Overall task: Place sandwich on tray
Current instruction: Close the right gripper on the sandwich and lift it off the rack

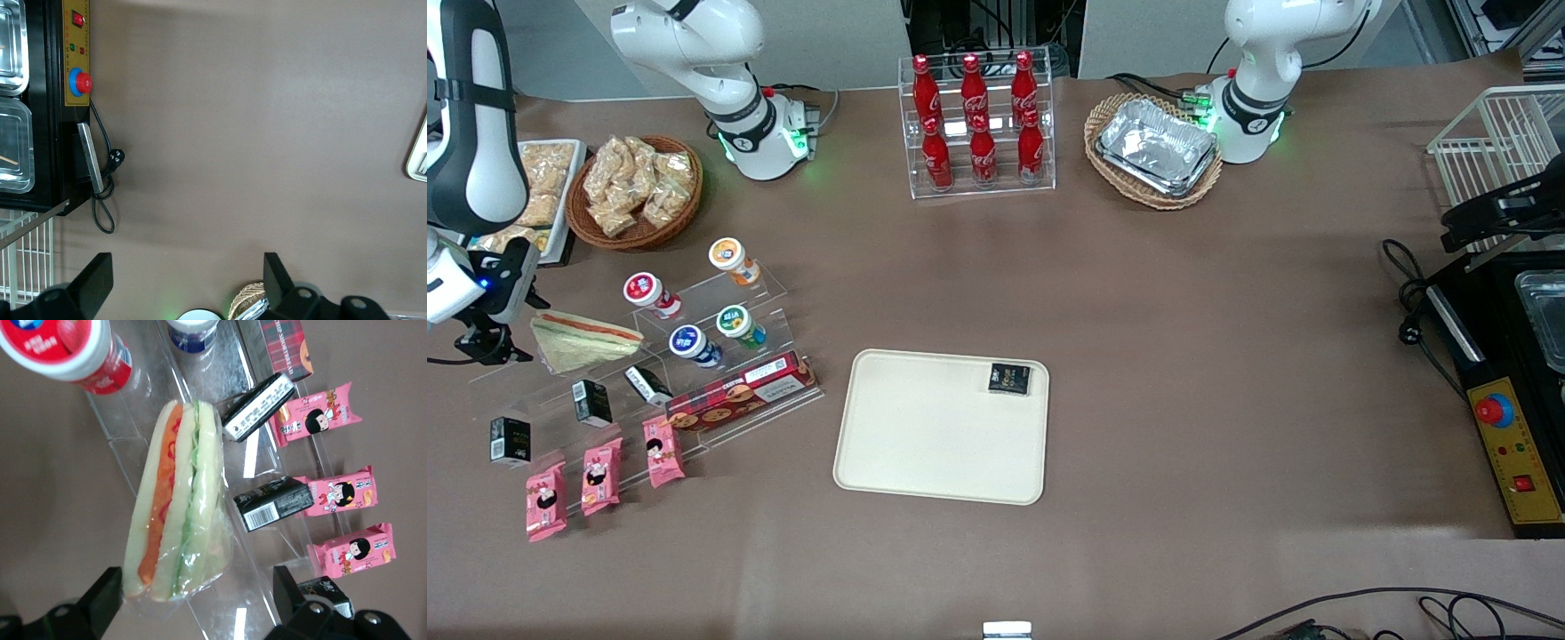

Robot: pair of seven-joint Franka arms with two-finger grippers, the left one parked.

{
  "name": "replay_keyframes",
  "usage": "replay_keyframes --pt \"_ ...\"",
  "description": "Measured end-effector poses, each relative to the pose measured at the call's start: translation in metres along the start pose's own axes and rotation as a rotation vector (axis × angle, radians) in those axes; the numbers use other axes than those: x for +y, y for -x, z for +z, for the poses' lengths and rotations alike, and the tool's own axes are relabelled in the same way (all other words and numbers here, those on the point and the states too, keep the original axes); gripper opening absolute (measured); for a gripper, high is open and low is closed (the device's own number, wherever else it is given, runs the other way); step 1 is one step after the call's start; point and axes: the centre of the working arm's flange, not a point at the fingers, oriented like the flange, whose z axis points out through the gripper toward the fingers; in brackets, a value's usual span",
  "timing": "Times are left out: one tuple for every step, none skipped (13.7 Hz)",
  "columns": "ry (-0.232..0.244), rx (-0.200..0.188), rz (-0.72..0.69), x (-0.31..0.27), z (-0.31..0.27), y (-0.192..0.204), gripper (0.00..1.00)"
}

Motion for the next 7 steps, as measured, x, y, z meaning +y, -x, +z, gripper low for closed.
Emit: replay_keyframes --pt "0.004 0.003 0.005 -0.003 0.005 0.003 1.00" --pt "0.010 0.007 0.011 -0.003 0.010 0.004 1.00" --pt "0.019 0.014 0.016 -0.003 0.016 0.004 1.00" --pt "0.025 0.019 0.020 -0.001 0.022 0.004 1.00" --pt "0.027 0.021 0.022 0.000 0.028 0.004 1.00" --pt "0.026 0.021 0.024 0.001 0.034 0.005 1.00" --pt "0.025 0.024 0.031 0.002 0.040 0.005 1.00"
